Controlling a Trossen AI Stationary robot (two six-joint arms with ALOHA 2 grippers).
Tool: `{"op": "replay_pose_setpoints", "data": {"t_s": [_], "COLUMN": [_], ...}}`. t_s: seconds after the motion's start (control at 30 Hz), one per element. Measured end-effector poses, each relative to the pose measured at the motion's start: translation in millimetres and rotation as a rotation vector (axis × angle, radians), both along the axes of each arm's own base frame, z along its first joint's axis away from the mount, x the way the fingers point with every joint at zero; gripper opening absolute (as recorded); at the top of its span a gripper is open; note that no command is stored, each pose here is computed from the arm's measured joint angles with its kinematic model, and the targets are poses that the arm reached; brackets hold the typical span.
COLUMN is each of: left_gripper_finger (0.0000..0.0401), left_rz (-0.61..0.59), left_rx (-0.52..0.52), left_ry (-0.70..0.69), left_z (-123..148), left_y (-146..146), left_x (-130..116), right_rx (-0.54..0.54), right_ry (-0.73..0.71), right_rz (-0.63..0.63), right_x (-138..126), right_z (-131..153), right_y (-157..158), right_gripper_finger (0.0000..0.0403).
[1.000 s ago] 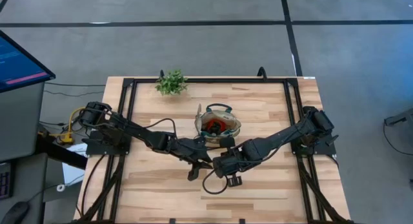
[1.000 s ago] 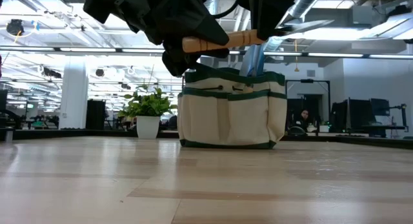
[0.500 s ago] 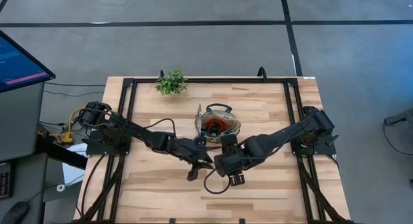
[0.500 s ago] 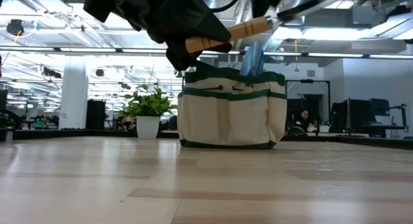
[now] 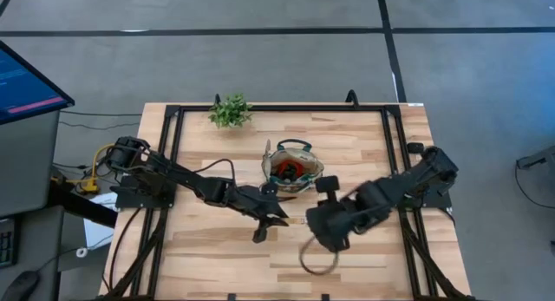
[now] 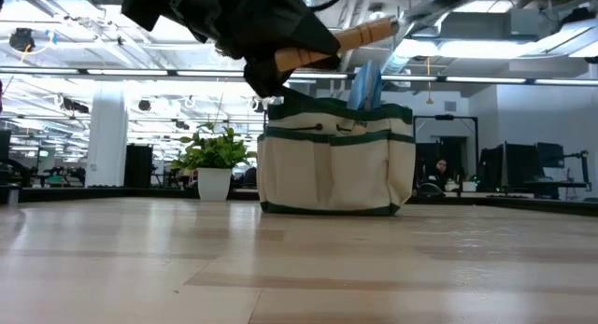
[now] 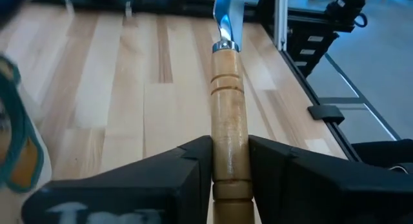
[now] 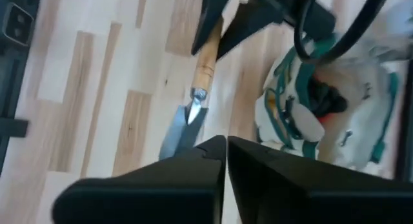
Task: Pick & Place Garden tools in Gardening bag
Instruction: Put the trowel into the gardening bag
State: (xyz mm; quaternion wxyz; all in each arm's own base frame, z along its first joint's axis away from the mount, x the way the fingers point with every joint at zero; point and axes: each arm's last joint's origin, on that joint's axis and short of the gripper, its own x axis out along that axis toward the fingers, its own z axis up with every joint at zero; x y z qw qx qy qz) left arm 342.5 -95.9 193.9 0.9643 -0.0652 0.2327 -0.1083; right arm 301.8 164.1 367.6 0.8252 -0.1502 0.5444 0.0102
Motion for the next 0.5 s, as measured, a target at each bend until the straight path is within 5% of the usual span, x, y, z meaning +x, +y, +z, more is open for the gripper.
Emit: {"op": "replay_pose_setpoints", "data": {"t_s": [0.27,0.5], "left_gripper_finger": [0.0057,0.0057], "left_rz": [-0.035,-0.058], "left_rx": [0.042,0.068], "left_ry": [-0.148,-0.232], "left_z": [12.6,28.5], "left_y": [-1.2,-0.6], "left_x": [4.1,0.9], "right_rx": [-0.031,0.000], "right_ry": [-0.170,-0.277], "right_rz": [-0.028,-0.119], "right_x": [-34.8,-64.5], "right_z": [19.6,-11.4], "right_y": [17.9,10.2], "right_gripper_finger": [0.0008,0.0003]}}
